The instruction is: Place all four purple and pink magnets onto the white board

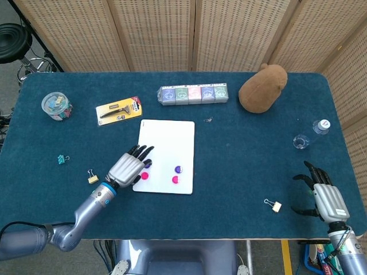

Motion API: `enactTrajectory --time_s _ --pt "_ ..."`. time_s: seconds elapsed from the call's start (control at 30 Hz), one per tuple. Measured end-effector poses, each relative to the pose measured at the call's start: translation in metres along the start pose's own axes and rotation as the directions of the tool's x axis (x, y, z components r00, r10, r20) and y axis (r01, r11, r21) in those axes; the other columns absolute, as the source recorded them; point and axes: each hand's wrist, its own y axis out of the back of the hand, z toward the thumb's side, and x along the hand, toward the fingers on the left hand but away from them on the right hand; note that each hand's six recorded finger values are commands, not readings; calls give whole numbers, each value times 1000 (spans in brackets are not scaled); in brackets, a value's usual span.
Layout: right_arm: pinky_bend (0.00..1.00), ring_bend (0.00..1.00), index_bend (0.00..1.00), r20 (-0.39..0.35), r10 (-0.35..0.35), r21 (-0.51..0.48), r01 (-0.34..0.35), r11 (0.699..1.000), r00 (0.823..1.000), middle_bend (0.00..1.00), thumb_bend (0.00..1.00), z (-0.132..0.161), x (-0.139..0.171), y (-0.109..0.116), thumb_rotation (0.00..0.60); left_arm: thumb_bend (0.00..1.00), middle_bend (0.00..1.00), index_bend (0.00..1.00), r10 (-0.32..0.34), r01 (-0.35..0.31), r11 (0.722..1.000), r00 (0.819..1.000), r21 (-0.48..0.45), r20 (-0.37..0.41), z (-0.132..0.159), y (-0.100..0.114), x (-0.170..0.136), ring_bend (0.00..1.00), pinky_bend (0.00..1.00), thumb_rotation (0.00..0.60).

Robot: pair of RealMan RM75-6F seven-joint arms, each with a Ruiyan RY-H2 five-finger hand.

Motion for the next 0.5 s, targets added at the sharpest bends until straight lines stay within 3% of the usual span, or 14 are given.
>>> enactTrajectory --time_s 0.23,0.4,0.5 --pt "0 0 285 -8 -5 -2 5 1000 1000 0 0 2 1 1 600 300 0 15 46 -49 997 997 -62 -59 -24 22 -20 0 76 600" --pt "0 0 235 -17 -12 5 12 1000 1000 0 0 4 2 1 600 221 0 0 74 -87 990 990 -108 -123 -52 30 -50 0 8 600" --pt "0 0 190 -27 -25 18 25 1000 999 0 0 5 3 3 600 217 0 0 85 -111 985 978 -132 -188 -78 28 -85 0 0 600"
